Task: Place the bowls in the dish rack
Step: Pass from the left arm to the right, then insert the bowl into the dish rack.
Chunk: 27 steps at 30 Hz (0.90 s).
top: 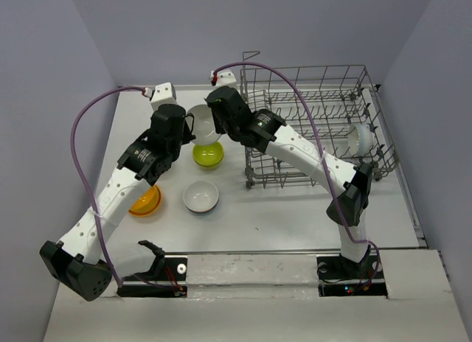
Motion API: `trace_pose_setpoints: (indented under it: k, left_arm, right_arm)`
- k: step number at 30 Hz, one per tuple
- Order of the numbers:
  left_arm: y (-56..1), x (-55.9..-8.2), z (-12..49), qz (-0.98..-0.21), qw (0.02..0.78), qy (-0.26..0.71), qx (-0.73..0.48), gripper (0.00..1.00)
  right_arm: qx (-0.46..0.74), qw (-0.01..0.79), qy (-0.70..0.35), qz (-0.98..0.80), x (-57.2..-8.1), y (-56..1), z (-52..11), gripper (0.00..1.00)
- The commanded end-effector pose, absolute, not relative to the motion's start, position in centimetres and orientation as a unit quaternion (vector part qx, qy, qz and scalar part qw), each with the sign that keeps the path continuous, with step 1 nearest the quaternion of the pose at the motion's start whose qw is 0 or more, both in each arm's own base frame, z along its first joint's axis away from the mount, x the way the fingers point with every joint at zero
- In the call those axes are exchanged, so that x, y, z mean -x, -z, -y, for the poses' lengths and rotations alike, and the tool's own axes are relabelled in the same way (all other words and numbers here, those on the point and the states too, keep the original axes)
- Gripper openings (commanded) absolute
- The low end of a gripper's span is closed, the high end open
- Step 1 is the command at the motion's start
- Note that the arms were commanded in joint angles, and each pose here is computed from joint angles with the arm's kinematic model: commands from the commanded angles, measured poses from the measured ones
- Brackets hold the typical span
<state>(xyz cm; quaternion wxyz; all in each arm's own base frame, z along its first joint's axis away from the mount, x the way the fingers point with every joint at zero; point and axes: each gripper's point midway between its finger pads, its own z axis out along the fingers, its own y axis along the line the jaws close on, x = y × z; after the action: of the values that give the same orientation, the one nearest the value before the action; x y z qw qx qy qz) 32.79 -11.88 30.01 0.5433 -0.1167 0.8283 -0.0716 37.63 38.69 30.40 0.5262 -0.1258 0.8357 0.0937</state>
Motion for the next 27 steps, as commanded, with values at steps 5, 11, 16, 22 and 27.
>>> trace_pose_setpoints:
  k: [5,11,16,22,27]
  left_arm:
    - [-36.9,-33.4,13.3,-0.772,0.607,0.132,0.135,0.41]
    - [-38.9,-32.9,13.6,-0.763,0.617,0.140,0.131,0.70]
    - [-42.6,-31.4,12.5,-0.738,0.645,0.151,0.126,0.72]
    - [-42.8,-29.7,13.7,-0.736,0.646,0.191,0.071,0.73]
    - [-40.7,-28.8,14.6,-0.743,0.635,0.208,0.033,0.76]
  right_arm:
    - [0.095,0.572,-0.120,-0.806,-36.9,-36.0,-37.4,0.01]
    - [0.072,0.599,-0.080,-0.794,-36.6,-38.0,-34.0,0.01]
    - [0.029,0.638,0.003,-0.769,-36.1,-41.2,-27.8,0.01]
    - [-0.101,0.645,0.211,-0.727,-38.8,-43.5,-11.5,0.01]
    - [-0.166,0.628,0.331,-0.684,-38.9,-43.9,-2.2,0.01]
